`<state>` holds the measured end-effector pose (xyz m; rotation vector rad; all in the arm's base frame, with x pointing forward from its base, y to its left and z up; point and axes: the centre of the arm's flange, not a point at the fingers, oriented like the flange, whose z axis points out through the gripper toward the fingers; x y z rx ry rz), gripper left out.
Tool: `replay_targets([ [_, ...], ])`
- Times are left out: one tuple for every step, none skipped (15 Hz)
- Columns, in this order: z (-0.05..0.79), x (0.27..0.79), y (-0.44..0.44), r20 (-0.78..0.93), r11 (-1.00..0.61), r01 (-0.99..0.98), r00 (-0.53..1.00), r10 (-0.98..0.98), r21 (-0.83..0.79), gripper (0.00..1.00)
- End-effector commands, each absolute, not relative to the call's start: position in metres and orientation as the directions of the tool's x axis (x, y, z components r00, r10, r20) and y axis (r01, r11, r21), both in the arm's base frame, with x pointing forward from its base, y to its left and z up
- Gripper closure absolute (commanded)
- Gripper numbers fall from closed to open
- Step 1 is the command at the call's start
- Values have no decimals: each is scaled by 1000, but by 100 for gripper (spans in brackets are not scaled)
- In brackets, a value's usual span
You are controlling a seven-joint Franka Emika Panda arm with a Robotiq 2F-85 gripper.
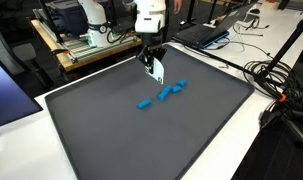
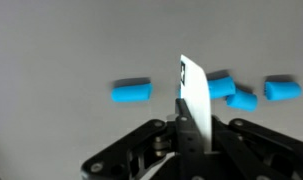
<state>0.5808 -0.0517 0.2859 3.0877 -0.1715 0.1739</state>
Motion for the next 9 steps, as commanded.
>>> replay_targets([
  [338,556,-31,124,-995,-69,990,-61,69,99],
  [350,554,-27,129,-995,-59,990,-49,79,99],
  [366,549,-23,144,-993,-55,989,-40,101,99],
  [380,544,-21,149,-993,-30,989,-13,111,99],
  [393,539,-20,170,-993,16,985,36,117,99],
  [408,535,-19,170,-994,36,984,54,108,99],
  [419,532,-19,173,-992,44,983,64,115,99],
  [432,526,-19,160,-992,61,984,78,110,99],
  [443,522,-20,152,-992,74,984,90,106,99],
])
